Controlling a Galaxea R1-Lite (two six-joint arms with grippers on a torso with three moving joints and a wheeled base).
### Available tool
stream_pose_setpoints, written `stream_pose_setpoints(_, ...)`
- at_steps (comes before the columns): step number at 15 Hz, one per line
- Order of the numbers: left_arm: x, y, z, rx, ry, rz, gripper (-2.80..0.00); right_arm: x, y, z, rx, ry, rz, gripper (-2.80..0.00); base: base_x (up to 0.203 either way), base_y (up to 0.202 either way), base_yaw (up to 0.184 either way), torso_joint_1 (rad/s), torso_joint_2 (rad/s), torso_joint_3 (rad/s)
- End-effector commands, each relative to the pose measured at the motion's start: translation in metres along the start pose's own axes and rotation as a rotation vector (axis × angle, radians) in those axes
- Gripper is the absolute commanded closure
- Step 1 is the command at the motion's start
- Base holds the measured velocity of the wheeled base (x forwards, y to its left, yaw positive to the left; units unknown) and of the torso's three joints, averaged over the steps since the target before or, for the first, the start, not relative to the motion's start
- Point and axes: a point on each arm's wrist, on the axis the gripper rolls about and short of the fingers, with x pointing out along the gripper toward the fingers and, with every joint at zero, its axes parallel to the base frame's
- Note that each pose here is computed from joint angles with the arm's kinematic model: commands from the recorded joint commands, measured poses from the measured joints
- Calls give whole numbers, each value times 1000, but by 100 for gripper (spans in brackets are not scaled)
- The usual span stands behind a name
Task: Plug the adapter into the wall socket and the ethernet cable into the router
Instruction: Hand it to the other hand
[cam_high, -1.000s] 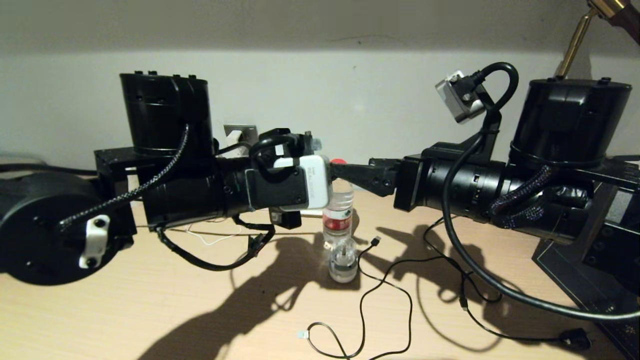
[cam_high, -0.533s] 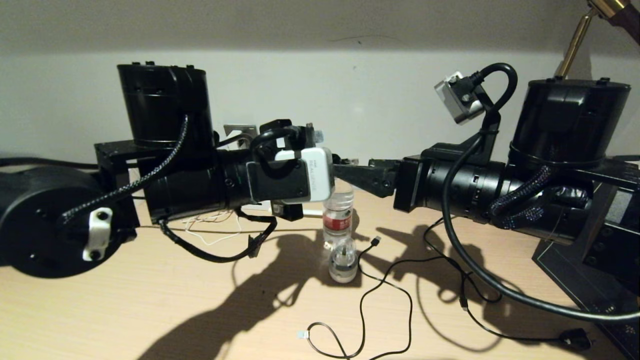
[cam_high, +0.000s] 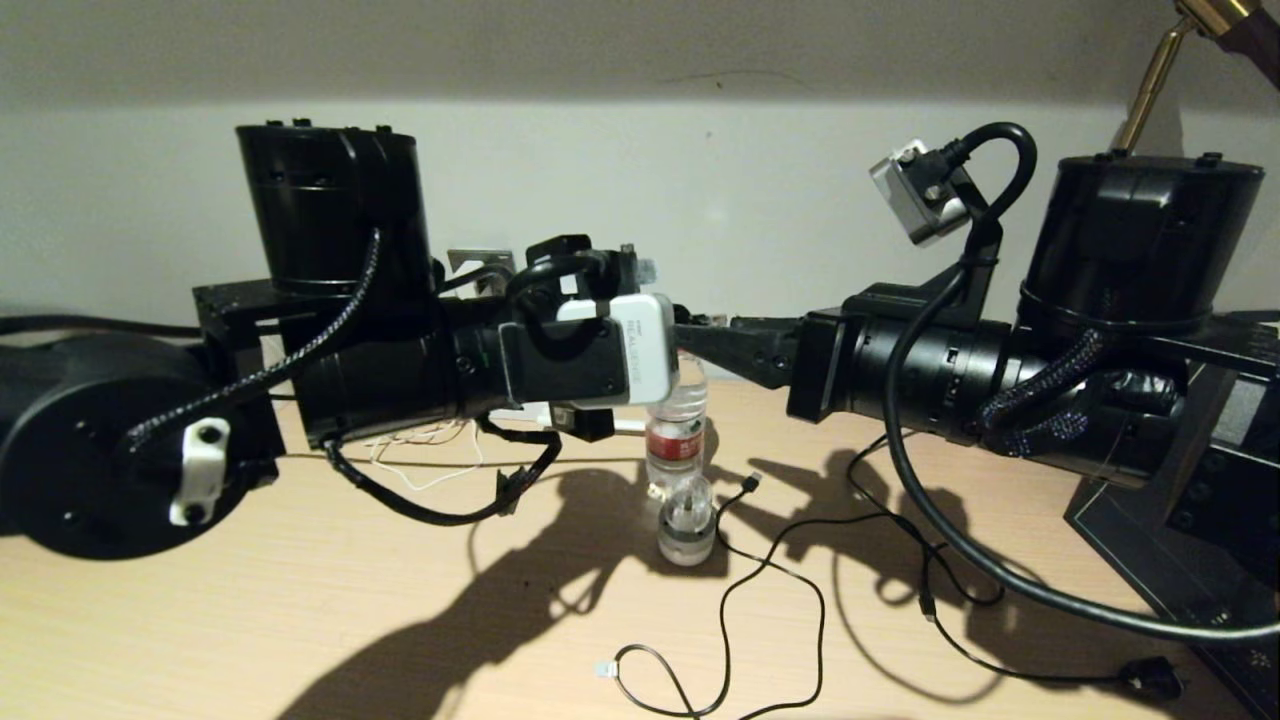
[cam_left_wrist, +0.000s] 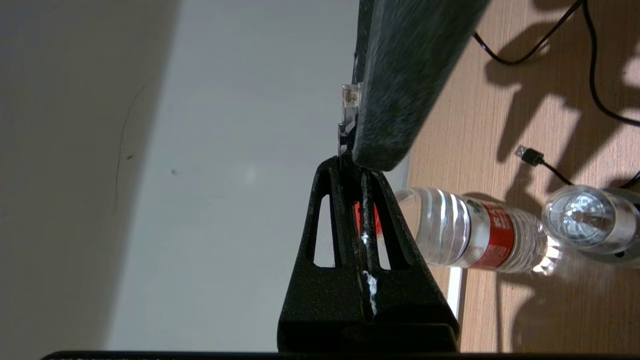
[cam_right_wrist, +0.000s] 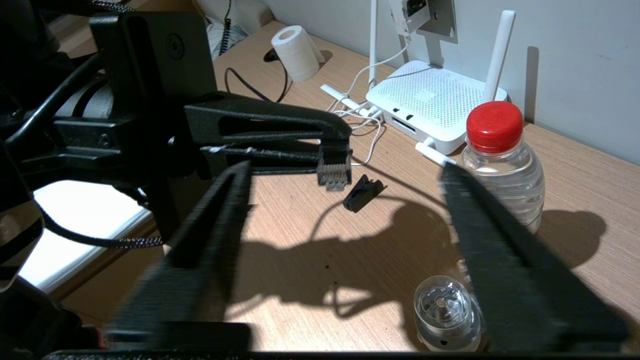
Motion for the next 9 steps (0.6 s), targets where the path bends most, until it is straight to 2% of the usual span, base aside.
stream_pose_setpoints(1, 2, -1, 2, 7, -9, -1, 0, 0, 0, 0, 0, -4, 4, 0, 0, 0, 0, 0, 0, 0)
stream_pose_setpoints(9, 4, -6, 6, 5, -24, -17, 0, -1, 0, 0, 0, -4, 4, 0, 0, 0, 0, 0, 0, 0)
